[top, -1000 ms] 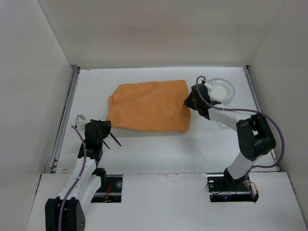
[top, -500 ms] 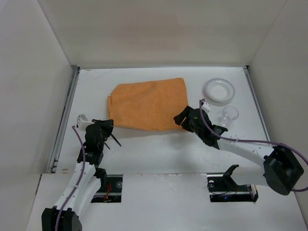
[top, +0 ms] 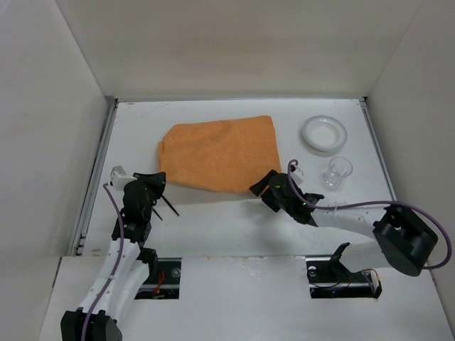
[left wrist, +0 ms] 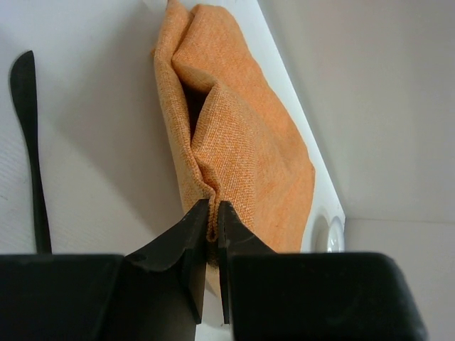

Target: Set the dinner table for one person

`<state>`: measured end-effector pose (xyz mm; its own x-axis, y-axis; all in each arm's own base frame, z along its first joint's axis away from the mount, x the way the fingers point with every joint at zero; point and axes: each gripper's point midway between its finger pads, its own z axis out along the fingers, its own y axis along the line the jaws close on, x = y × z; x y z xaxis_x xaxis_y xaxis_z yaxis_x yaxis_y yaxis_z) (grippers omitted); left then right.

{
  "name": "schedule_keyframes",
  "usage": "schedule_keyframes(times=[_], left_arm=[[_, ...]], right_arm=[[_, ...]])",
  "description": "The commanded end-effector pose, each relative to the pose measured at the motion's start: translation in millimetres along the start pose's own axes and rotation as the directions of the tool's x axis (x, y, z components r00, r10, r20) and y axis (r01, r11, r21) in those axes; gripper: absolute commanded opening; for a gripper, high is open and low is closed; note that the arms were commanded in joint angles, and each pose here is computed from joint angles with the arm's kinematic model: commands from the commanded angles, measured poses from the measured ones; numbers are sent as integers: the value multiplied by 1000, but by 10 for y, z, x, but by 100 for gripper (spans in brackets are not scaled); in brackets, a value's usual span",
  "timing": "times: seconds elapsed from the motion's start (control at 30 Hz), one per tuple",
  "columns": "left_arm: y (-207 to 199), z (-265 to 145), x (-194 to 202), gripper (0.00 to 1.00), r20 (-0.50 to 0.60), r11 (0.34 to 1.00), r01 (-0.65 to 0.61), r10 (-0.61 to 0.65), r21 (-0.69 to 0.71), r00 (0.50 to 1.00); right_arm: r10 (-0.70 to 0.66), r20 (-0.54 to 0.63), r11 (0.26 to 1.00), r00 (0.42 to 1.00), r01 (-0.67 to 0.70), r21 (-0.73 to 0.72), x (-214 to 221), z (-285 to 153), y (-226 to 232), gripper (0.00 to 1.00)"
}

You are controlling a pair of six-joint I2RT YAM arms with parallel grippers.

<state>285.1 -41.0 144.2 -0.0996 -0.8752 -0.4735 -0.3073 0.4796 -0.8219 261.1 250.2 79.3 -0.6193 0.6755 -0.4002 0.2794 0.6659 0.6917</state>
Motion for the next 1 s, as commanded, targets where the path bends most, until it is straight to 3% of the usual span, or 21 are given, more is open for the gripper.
schedule_keyframes(times=[0.0,0.23,0.5,0.57,0.63,0.7,0.83,0.97], left_arm=[[-381,-85,-188,6,35,994,34,-38,106,999],[-387,-146,-223,5,39,994,38,-42,104,998],[-270,-121,-210,5,40,997,33,-36,69,999],[-240,-103,-200,4,39,997,35,-38,61,999],[-216,-73,-208,3,46,998,41,-44,49,998],[-251,-30,-284,1,79,997,55,-59,54,995],[-538,179,-582,0,205,989,102,-122,106,971],[-1237,555,-1014,0,278,969,140,-195,206,940]], right_arm=[[66,5,994,998,-65,-90,2,91,336,73],[174,97,979,980,-162,-123,-264,335,369,72],[188,214,982,959,-177,-69,-597,419,106,71],[183,210,983,961,-173,-63,-626,465,127,62],[167,219,985,961,-155,-73,-694,478,214,36],[124,245,991,962,-109,-73,-816,455,344,19],[-1,337,995,941,36,-97,-1304,348,944,9],[-86,525,960,847,211,-182,-2235,119,2062,7]])
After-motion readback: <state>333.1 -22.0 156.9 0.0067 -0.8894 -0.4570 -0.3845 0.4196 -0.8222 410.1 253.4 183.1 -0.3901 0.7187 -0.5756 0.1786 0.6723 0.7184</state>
